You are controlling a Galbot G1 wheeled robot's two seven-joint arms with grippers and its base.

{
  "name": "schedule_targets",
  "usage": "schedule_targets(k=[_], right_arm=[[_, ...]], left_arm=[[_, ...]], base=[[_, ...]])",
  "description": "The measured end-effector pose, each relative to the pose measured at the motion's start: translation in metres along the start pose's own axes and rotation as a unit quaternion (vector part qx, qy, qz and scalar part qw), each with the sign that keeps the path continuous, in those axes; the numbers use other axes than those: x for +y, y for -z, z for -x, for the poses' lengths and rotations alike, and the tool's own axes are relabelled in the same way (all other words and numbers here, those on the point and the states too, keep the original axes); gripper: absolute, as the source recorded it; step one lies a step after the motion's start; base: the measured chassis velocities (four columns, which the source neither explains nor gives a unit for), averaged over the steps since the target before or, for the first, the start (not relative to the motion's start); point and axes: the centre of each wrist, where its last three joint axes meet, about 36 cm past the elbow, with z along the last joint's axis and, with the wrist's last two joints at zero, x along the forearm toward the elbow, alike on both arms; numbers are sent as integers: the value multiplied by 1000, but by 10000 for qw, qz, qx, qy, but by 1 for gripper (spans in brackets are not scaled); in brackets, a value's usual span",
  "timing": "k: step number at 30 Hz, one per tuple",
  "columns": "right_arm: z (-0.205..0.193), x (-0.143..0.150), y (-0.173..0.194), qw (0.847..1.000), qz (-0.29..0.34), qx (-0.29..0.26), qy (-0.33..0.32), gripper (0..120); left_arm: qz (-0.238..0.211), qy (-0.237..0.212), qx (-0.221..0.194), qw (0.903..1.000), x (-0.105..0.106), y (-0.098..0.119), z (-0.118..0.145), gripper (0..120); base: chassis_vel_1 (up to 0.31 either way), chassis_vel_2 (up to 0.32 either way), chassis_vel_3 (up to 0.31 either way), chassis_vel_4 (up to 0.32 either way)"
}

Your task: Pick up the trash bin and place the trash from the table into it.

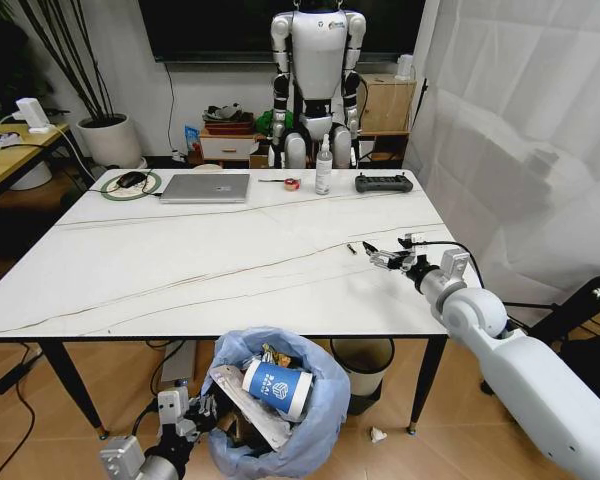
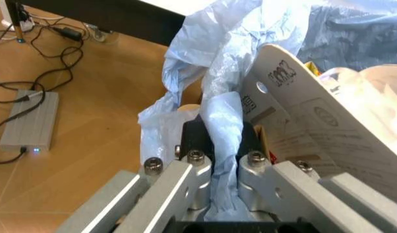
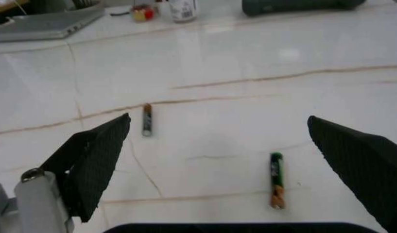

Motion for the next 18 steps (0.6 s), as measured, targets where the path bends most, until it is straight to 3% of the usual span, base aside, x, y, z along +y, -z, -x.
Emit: schedule_targets(k=[11, 18], right_arm=[[1, -31, -24, 9988, 80, 411, -247, 97], [3, -35, -30, 9986, -91, 440, -296, 71]], left_arm=[[-19, -14, -10, 10000, -1, 0, 1, 0], [-17, -6, -1, 10000, -1, -1, 1, 0]], base=[[0, 0, 0, 0], [0, 0, 0, 0]])
